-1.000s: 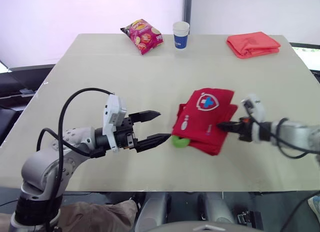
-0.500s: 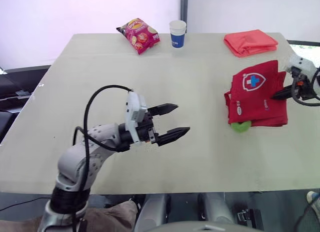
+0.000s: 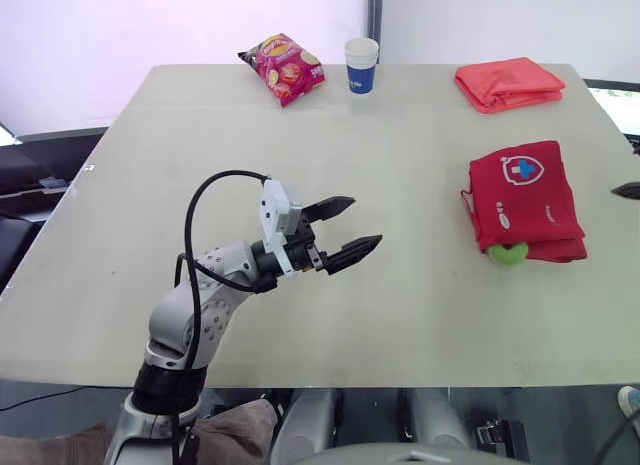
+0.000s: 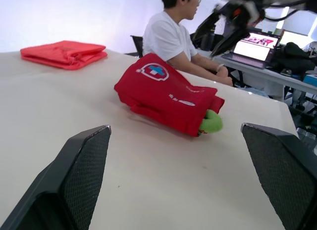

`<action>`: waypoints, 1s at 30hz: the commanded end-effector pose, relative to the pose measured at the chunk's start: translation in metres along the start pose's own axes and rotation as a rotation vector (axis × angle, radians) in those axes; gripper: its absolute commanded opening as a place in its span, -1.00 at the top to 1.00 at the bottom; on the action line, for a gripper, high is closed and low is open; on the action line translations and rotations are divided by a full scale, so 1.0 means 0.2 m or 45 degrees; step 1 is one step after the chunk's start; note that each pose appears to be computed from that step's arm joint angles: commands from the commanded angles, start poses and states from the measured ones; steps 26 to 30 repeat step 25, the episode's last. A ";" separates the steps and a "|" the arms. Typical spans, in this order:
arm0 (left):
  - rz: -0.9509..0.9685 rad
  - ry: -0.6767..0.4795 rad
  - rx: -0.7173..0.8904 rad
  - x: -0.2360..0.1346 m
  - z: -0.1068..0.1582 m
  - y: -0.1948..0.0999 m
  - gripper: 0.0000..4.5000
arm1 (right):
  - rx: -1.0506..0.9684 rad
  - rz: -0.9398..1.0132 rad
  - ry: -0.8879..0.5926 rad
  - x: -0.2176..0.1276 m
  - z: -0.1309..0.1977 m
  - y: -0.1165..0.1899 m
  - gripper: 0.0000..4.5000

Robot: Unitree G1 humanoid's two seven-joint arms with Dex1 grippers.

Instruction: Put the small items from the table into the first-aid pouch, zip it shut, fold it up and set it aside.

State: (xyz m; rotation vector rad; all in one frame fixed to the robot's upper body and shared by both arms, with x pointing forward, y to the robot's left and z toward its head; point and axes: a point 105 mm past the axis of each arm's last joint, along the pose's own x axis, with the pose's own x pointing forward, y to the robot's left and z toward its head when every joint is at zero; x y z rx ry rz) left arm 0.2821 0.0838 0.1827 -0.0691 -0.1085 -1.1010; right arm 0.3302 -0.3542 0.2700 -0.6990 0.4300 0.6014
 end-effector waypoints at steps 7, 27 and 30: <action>0.516 -0.177 0.046 -0.07 0.12 0.26 -1.00 | 0.267 -0.117 -1.080 0.32 0.54 0.63 -0.96; 0.433 0.376 -0.091 -0.74 -0.12 0.08 -1.00 | 0.277 0.036 -0.742 0.24 0.04 1.11 -0.96; 0.433 0.376 -0.091 -0.74 -0.12 0.08 -1.00 | 0.277 0.036 -0.742 0.24 0.04 1.11 -0.96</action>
